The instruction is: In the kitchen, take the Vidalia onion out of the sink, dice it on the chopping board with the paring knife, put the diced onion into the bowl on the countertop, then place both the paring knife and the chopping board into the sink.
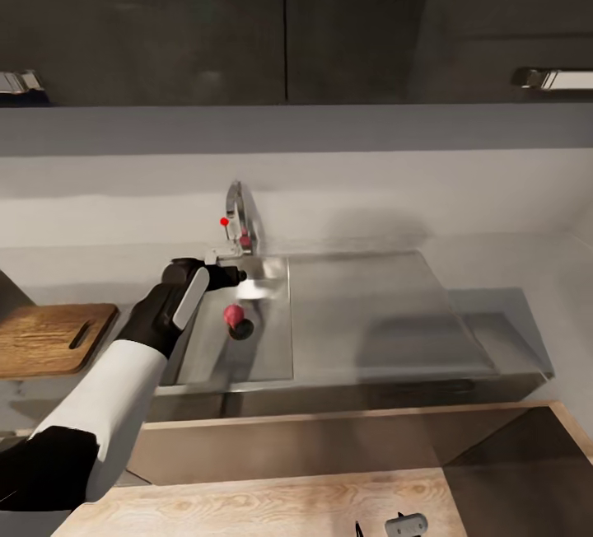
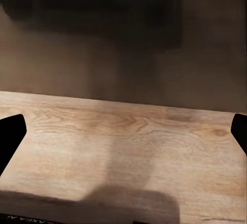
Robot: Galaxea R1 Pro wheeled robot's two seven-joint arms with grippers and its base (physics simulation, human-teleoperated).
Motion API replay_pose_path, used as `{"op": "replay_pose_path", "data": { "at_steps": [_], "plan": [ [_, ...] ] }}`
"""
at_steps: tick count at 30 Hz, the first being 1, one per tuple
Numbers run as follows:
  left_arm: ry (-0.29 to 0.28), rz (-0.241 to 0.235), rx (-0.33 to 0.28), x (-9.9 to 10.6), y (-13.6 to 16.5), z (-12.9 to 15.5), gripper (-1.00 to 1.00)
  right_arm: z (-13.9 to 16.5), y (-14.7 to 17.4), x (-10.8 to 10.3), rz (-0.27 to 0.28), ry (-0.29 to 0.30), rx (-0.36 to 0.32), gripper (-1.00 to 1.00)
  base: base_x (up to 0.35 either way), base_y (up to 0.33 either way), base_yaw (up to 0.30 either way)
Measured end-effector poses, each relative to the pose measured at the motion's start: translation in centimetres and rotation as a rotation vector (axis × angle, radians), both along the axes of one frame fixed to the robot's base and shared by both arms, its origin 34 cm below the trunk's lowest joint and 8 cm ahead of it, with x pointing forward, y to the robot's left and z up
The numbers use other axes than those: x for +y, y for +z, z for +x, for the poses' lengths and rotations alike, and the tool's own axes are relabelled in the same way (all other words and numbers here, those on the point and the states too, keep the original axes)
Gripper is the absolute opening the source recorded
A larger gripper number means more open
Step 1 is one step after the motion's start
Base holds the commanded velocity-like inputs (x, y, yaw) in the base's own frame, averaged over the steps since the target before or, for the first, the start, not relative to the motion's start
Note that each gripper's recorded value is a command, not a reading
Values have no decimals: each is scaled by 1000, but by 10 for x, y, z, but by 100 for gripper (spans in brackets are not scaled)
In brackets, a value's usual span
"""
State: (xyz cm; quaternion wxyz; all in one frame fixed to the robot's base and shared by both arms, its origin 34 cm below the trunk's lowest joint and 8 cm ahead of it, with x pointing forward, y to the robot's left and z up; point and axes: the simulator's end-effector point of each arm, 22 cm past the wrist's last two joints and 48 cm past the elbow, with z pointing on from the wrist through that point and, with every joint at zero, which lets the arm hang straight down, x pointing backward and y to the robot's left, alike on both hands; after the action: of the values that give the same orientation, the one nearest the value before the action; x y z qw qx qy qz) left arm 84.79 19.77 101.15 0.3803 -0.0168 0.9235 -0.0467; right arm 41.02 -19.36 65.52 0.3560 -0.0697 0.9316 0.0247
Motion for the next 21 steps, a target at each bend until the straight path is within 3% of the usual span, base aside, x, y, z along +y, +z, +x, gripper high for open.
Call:
{"op": "replay_pose_path", "data": {
  "at_steps": [21],
  "plan": [
    [36, 4, 27, 10, -35, -3, 100, 0, 0, 0, 0, 0, 0, 100, 16, 0, 0]
  ]
}}
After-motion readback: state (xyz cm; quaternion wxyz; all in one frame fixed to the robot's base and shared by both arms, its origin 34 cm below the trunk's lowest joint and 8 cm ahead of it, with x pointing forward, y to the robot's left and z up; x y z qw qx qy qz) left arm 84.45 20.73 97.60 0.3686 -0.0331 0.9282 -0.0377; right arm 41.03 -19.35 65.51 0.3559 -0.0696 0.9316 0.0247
